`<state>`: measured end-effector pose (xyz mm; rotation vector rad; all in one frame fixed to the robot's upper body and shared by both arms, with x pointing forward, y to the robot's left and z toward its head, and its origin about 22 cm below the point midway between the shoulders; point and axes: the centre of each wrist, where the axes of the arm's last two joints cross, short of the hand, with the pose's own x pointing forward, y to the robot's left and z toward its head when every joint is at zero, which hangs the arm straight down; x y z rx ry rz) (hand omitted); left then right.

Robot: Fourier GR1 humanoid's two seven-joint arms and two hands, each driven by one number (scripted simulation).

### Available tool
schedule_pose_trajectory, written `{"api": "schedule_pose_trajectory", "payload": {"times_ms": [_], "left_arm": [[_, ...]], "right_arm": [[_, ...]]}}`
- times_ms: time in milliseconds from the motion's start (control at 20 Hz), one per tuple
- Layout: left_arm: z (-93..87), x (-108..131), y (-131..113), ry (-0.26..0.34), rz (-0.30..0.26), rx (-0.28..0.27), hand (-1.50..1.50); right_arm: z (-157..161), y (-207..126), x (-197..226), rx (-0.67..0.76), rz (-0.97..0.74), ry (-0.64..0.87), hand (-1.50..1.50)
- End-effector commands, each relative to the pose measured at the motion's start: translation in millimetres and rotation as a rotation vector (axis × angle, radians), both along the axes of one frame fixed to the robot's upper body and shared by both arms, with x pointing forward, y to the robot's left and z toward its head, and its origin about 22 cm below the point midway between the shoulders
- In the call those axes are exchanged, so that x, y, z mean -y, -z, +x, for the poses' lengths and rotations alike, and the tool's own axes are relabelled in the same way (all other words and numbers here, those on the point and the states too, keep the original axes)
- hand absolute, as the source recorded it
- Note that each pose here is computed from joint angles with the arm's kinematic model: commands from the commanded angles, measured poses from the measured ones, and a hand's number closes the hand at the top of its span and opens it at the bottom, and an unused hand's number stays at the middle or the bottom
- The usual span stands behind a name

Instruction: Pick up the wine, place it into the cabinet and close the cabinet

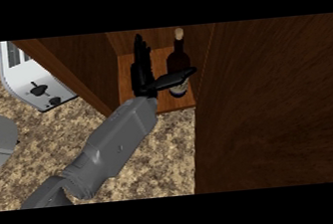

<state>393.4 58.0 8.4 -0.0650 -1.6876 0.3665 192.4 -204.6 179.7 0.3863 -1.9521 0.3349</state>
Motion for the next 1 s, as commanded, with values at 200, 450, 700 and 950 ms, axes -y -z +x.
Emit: {"api": "schedule_pose_trajectory", "payload": {"times_ms": [200,450,700,950], "left_arm": [[-8.3,18.3,-9.7,0.017,-0.023,0.082,-1.5],[-16.1,22.1,-4.7,0.054,-0.05,0.066,-1.5],[-22.1,22.8,1.5,0.101,-0.083,0.079,-1.5],[-53.4,30.4,23.6,0.16,-0.066,0.081,-1.5]], "right_arm": [[0.6,-8.3,3.5,-0.002,0.005,0.014,-1.5],[-11.9,-6.2,8.4,-0.009,-0.018,0.005,-1.5],[-6.0,4.4,5.6,-0.034,-0.006,0.045,-1.5],[-5.4,0.5,8.1,-0.036,-0.006,0.052,-1.5]]}}
